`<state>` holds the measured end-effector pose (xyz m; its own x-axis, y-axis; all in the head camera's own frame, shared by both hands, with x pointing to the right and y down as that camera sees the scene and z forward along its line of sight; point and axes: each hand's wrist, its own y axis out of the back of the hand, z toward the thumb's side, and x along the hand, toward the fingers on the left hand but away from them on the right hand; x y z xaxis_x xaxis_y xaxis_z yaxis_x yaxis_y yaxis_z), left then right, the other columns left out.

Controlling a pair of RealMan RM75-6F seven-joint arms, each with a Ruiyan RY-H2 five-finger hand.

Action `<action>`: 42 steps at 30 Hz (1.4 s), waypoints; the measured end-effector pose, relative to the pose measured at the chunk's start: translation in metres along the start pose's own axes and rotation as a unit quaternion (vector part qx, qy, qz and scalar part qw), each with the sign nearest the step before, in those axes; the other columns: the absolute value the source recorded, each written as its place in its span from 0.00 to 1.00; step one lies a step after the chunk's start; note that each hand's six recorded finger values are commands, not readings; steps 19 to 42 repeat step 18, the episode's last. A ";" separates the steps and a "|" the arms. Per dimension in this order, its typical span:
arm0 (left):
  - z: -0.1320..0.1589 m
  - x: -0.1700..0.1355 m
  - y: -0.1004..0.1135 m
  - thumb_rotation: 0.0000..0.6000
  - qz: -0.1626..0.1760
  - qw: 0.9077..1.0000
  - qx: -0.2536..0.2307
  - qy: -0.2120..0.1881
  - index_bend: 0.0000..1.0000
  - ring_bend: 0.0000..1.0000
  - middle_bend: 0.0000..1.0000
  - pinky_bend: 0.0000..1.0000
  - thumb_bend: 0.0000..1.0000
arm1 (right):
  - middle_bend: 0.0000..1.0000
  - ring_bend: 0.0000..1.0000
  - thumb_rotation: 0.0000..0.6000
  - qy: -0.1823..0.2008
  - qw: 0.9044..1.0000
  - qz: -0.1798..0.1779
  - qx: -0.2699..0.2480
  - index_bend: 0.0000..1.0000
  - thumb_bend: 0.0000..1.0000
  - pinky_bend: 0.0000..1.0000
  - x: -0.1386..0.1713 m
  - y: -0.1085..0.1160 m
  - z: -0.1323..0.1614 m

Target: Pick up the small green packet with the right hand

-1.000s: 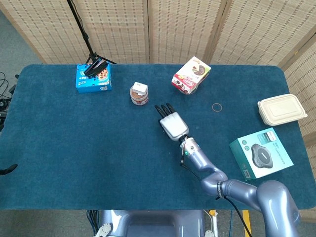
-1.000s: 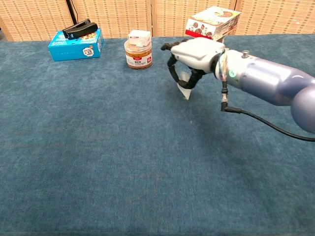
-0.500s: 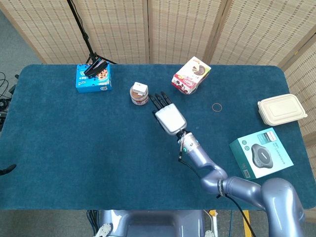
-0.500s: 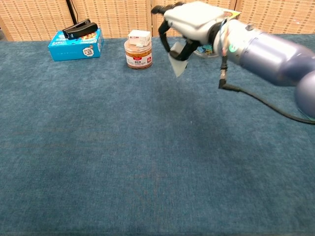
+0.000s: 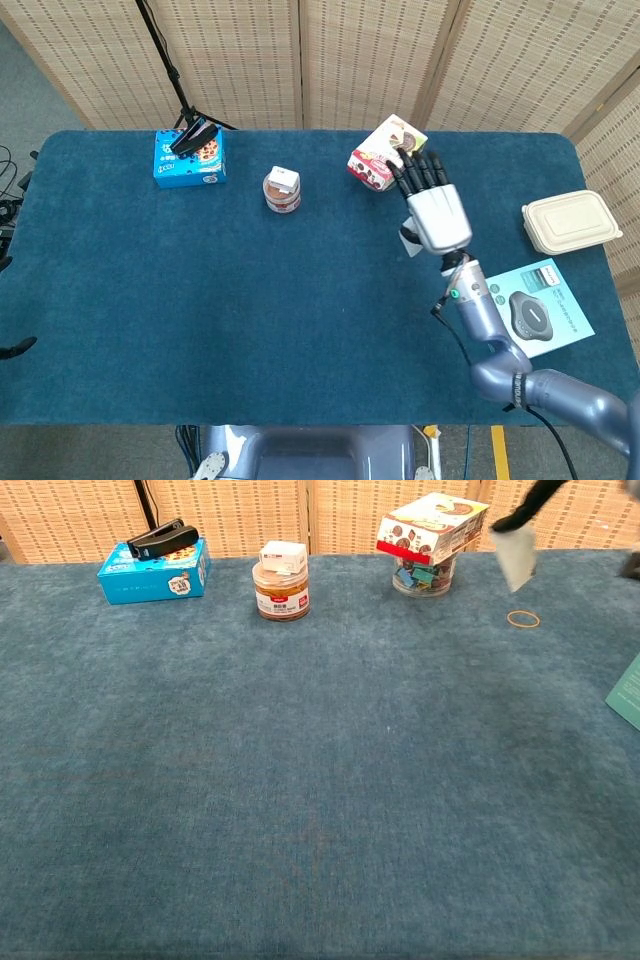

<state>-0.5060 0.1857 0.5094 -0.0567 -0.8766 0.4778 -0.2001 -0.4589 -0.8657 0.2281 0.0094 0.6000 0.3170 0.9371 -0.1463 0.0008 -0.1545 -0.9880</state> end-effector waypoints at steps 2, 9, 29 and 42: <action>0.000 -0.001 -0.001 1.00 0.000 1.000 0.001 -0.001 0.00 0.00 0.00 0.00 0.08 | 0.00 0.00 1.00 -0.020 1.000 -0.006 0.002 0.00 0.00 0.00 0.012 0.009 -0.021; 0.000 -0.009 -0.002 1.00 0.001 1.000 0.004 -0.004 0.00 0.00 0.00 0.00 0.08 | 0.00 0.00 1.00 -0.083 0.996 -0.018 -0.012 0.00 0.00 0.00 0.065 0.036 -0.079; -0.001 -0.018 0.001 1.00 0.018 1.000 0.003 -0.012 0.00 0.00 0.00 0.00 0.08 | 0.00 0.00 1.00 -0.148 0.987 0.060 -0.025 0.00 0.00 0.00 0.158 0.048 -0.116; -0.001 -0.018 0.001 1.00 0.018 1.000 0.003 -0.012 0.00 0.00 0.00 0.00 0.08 | 0.00 0.00 1.00 -0.148 0.987 0.060 -0.025 0.00 0.00 0.00 0.158 0.048 -0.116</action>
